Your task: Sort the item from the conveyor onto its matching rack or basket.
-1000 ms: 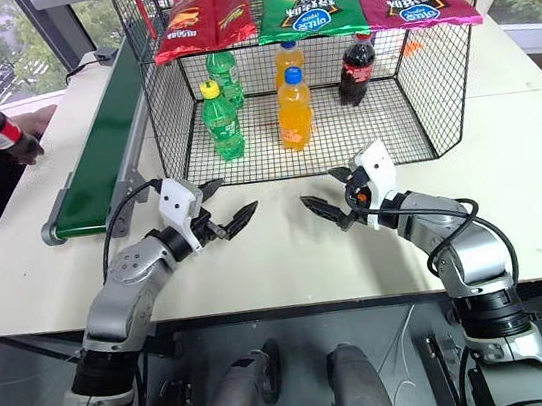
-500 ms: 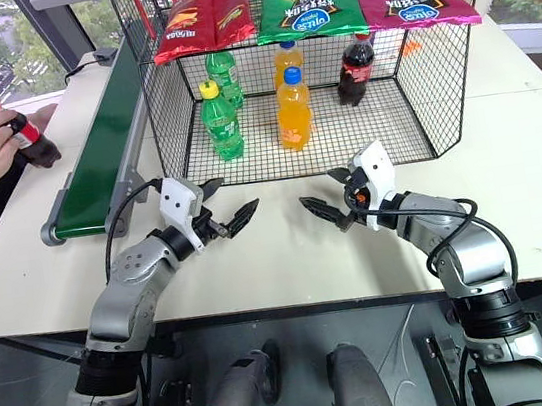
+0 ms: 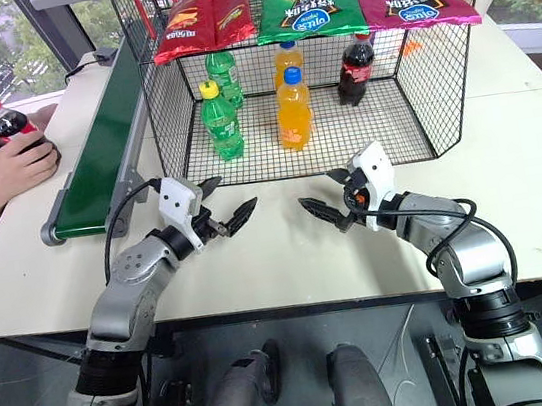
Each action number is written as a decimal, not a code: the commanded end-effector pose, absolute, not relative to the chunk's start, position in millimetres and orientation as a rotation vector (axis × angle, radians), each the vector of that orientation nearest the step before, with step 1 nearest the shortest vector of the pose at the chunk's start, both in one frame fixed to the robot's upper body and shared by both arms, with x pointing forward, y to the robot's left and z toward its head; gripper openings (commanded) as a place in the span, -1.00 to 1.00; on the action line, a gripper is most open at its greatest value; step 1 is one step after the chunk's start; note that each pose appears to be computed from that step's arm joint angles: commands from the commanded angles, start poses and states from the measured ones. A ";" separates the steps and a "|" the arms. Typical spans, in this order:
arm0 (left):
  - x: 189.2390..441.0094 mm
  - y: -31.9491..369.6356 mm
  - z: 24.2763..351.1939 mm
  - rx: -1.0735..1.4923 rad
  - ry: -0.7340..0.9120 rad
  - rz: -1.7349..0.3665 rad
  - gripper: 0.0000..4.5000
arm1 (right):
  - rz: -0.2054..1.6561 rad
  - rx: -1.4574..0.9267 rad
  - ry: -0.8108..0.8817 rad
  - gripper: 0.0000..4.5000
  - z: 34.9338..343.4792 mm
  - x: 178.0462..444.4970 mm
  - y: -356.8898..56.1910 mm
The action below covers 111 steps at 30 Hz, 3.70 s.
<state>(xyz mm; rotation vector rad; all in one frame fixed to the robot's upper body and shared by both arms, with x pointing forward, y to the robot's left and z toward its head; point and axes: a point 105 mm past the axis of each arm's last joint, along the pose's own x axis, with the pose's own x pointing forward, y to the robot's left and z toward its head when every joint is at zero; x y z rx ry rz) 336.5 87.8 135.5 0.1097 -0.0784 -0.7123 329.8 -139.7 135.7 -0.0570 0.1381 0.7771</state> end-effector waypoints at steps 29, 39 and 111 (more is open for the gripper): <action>335.0 85.9 140.8 0.179 -0.116 -0.715 1.00 | 0.811 -0.106 0.079 0.99 149.9 326.0 -134.5; 312.4 107.9 167.8 0.246 -0.096 -0.793 1.00 | 0.992 -0.128 0.019 0.99 182.2 308.7 -110.6; 350.8 259.7 227.7 0.095 -0.325 0.002 0.31 | 1.016 -0.215 -0.062 1.00 197.4 312.2 -89.9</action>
